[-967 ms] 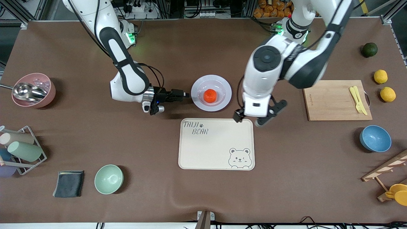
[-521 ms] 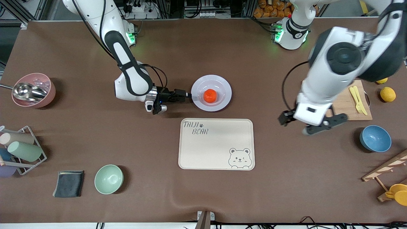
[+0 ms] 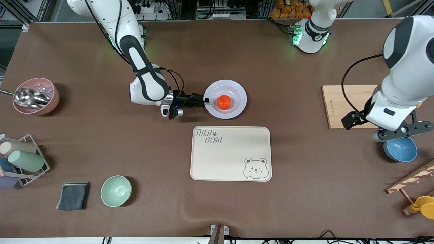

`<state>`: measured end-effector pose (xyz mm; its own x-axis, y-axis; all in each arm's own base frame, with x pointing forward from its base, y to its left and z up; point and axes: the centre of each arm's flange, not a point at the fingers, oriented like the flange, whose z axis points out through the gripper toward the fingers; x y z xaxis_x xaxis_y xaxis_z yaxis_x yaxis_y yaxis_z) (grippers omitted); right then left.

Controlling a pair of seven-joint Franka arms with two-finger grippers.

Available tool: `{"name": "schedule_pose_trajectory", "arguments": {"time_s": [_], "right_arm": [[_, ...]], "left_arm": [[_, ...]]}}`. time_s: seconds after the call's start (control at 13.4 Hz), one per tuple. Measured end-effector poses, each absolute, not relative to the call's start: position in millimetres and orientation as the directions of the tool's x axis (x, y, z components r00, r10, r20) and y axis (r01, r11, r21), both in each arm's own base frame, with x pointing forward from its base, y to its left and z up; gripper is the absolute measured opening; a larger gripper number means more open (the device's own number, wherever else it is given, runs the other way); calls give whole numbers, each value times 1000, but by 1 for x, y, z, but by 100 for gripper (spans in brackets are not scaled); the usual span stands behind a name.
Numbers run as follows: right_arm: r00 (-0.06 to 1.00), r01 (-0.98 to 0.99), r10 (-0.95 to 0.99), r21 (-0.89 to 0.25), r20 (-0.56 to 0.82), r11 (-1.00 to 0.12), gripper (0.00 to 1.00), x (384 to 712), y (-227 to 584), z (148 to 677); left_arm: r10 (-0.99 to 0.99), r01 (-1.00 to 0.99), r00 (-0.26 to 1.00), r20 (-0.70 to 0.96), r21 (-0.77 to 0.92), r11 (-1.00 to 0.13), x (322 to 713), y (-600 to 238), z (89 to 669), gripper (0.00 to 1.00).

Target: Place orange and plate with both arms

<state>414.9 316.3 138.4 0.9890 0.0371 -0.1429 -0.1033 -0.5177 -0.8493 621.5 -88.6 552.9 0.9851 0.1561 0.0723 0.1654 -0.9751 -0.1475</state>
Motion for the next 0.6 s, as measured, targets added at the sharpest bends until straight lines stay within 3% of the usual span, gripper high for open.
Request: {"name": "schedule_pose_trajectory", "arguments": {"time_s": [0.52, 0.6], "right_arm": [[990, -105, 29, -849, -141, -517, 49, 407, 324, 131], [990, -97, 33, -850, -134, -517, 43, 406, 326, 131]], "left_arm": [[177, 185, 980, 88, -90, -979, 606, -67, 589, 100], [176, 182, 981, 86, -65, -981, 604, -65, 594, 100]]}}
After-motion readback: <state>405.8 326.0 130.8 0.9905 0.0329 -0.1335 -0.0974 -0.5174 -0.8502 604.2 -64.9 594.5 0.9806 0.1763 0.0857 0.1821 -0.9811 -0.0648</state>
